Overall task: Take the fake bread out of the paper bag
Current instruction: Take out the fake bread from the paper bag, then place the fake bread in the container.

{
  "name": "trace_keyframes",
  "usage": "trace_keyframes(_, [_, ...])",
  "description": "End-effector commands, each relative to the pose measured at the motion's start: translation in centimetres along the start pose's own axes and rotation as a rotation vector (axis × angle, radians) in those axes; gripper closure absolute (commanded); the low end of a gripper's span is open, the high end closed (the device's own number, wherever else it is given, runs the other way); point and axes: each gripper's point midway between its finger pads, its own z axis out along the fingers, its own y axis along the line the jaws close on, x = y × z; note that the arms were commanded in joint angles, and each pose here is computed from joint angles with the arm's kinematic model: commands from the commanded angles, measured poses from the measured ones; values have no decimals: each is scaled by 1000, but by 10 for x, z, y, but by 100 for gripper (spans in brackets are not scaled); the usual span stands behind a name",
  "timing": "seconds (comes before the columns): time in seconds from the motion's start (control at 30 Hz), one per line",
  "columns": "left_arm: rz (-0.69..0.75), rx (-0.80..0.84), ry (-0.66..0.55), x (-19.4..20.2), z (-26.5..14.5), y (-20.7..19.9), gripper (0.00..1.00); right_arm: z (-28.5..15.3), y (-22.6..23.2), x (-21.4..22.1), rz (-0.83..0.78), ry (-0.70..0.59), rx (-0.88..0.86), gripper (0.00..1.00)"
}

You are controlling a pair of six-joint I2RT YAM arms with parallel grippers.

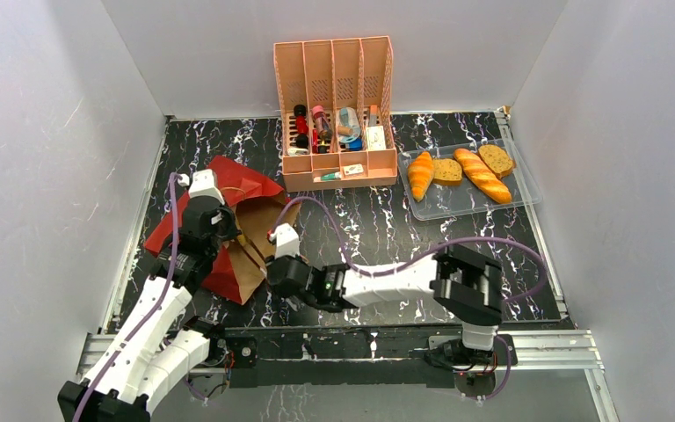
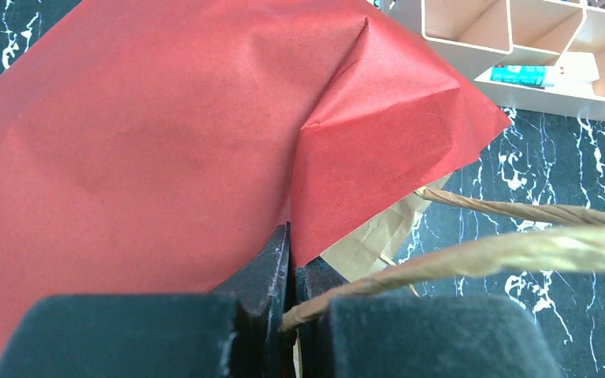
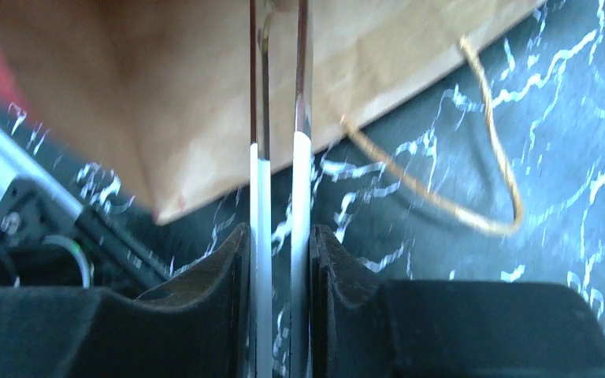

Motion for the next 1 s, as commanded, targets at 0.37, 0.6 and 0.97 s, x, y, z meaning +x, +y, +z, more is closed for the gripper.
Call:
trace_keyframes(0.37, [38,-82,-139,-47,-12,13,100,-137,-38,12,211,-71,45,100])
trace_keyframes(0.6, [73,-74,-155,-58,-21,12,100,-193,-72,-16,344,-197,85,100])
trace_keyframes(0.97, [128,146,-204,-73,-57,-16,100,-208,-118,-87,397,-394,252,100])
